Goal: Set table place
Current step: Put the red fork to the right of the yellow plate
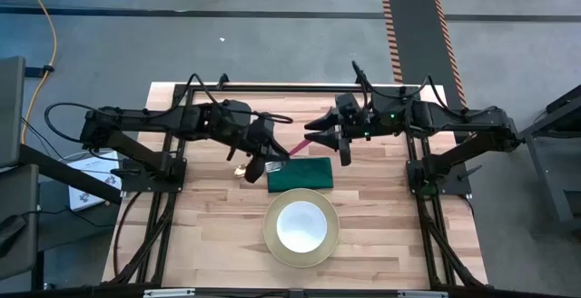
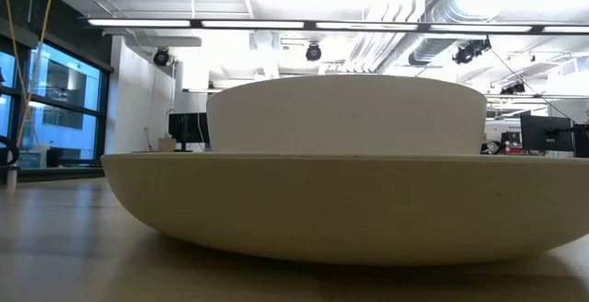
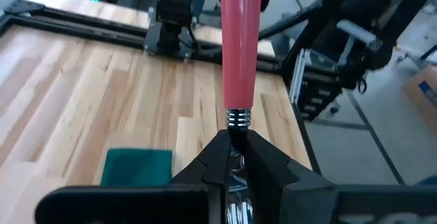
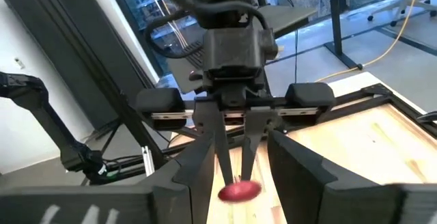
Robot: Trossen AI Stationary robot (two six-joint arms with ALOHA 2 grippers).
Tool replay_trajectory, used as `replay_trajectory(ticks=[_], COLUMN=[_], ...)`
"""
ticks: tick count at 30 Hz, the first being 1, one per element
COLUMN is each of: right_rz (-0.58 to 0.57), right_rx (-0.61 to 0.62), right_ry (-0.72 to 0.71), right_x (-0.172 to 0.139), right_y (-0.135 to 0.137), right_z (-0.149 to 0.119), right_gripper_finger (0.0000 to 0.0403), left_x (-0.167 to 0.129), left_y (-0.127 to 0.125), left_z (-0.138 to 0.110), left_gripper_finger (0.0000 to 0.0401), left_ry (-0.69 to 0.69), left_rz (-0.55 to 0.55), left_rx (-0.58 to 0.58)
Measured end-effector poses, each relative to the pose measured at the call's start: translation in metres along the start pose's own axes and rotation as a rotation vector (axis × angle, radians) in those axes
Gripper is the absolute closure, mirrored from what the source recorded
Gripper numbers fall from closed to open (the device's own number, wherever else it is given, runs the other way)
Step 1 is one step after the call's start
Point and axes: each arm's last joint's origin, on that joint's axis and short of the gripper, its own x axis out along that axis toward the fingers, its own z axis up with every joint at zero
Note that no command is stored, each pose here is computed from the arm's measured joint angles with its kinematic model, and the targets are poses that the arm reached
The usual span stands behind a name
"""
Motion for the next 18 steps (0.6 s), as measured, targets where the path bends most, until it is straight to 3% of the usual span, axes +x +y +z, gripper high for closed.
replay_trajectory(ticks=[18], right_rz=[-0.011], right_rx=[-0.027], right_ry=[-0.068], right_x=[0.0], right_y=[0.001], right_z=[0.006], right_gripper_finger=[0.0274], left_x=[-0.002], left_y=[-0.003], left_z=[0.018], left_gripper_finger=[0.0374], left_ry=[-0.19], left_rz=[-0.018], left_rx=[-0.011])
